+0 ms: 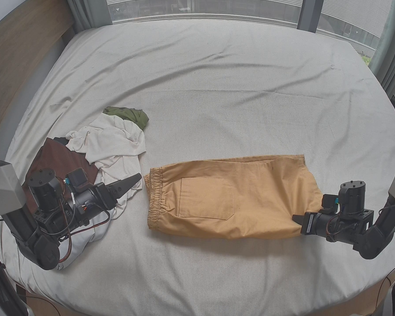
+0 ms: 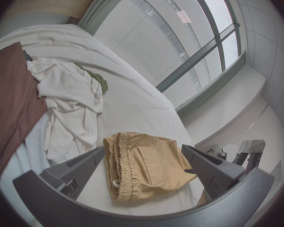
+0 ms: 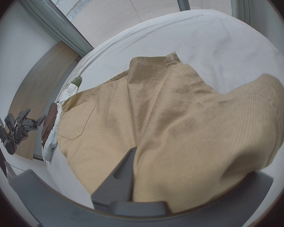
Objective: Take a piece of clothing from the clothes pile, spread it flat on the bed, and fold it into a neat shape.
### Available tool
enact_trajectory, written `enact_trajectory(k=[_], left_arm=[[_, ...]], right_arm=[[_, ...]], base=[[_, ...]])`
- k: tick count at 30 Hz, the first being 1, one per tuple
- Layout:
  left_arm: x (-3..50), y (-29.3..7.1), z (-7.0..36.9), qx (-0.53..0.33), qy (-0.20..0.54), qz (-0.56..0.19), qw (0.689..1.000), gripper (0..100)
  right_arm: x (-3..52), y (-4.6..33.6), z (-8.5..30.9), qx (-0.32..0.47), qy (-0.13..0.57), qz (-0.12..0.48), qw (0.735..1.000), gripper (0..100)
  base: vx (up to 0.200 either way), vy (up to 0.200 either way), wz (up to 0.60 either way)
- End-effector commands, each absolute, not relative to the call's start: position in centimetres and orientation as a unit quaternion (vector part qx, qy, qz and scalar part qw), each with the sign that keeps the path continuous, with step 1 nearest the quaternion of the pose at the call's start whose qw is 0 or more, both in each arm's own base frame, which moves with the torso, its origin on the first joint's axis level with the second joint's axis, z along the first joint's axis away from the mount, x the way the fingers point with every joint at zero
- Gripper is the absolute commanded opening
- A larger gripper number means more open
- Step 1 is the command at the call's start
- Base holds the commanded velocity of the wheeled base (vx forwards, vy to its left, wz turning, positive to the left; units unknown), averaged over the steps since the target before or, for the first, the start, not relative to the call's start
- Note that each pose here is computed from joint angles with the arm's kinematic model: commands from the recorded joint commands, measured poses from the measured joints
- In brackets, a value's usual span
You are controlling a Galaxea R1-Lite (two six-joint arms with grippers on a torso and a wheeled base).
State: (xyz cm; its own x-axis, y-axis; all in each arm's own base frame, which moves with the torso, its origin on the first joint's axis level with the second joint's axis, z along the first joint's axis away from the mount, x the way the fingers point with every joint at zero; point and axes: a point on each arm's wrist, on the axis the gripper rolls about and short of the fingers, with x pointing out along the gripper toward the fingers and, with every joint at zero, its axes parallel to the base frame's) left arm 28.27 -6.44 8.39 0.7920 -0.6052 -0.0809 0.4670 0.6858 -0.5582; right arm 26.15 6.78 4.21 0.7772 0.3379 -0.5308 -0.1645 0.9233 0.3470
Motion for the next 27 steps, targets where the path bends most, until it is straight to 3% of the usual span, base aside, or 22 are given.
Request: enact_trajectory(k=[1,5,6,14,27], left_arm=[[28.0,-6.9,7.6,-0.265,0.149,-0.298,0.905,100],[27.8,-7.7,6.5,-0.264,0.173,-0.304,0.899,100],[27.8,-7.9,6.3,-0.264,0.177,-0.305,0.898,100],[27.9,-8.3,4.7,-0.263,0.204,-0.301,0.894,100],[28.1,-8.8,3.1,-0.263,0.229,-0.296,0.89,100]], right_arm=[[25.9,6.4,4.4,0.144,0.304,0.131,0.933,0],[26.0,6.5,4.3,0.143,0.304,0.132,0.933,0],[26.0,6.6,4.4,0.144,0.304,0.133,0.932,100],[26.1,6.5,4.9,0.15,0.272,0.136,0.941,100],[24.5,3.8,11.0,0.162,0.143,0.109,0.97,100]], base=[[0.0,0.0,0.0],[0.0,0.0,0.0],[0.0,0.0,0.0],[0.0,0.0,0.0],[0.0,0.0,0.0]])
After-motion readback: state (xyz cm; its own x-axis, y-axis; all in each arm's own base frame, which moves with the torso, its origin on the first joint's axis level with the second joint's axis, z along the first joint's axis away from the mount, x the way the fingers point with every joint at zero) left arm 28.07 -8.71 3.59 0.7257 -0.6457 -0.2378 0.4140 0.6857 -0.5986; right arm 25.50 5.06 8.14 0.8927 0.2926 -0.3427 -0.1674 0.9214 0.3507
